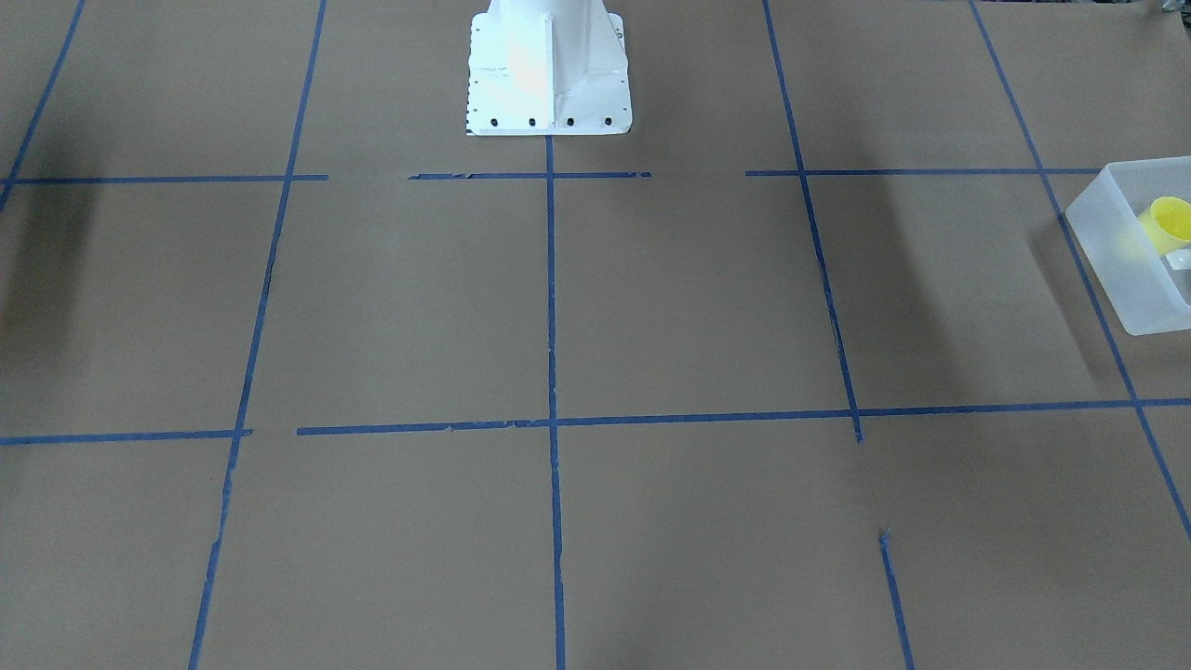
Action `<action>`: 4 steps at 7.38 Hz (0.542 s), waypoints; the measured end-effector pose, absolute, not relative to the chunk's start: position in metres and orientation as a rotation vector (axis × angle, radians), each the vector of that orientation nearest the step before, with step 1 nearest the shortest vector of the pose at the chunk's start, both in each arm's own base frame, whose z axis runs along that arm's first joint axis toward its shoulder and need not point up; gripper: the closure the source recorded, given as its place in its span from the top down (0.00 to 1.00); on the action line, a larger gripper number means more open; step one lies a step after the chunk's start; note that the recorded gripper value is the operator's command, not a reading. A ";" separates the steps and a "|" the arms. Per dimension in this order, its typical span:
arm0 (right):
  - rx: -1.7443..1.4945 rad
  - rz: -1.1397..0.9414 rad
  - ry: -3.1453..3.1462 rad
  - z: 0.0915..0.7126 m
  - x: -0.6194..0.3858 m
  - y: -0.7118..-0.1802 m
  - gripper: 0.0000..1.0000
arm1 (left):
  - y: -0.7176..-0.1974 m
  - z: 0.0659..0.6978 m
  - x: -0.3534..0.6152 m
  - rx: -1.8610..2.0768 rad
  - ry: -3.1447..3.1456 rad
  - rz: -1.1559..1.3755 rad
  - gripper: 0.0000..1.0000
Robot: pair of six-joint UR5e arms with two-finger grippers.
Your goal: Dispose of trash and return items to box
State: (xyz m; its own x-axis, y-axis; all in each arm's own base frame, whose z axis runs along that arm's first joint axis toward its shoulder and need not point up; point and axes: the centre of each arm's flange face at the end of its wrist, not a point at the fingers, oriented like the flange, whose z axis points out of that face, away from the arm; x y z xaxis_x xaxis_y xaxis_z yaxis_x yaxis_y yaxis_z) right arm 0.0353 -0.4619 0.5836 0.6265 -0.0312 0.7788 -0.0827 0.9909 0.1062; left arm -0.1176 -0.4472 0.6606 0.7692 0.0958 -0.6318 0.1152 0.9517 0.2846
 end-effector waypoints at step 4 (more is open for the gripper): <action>0.138 0.029 -0.894 0.583 0.035 -0.463 1.00 | -0.457 0.615 -0.082 0.235 0.747 0.032 1.00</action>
State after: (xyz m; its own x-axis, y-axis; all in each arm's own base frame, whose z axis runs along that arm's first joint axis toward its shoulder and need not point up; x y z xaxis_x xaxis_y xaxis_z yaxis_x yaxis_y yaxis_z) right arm 0.0352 -0.4628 0.5831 0.6267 -0.0322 0.7786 -0.0827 0.9908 0.1075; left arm -0.0821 -0.4570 0.6155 0.7346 0.1121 -0.6692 0.0543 0.9734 0.2227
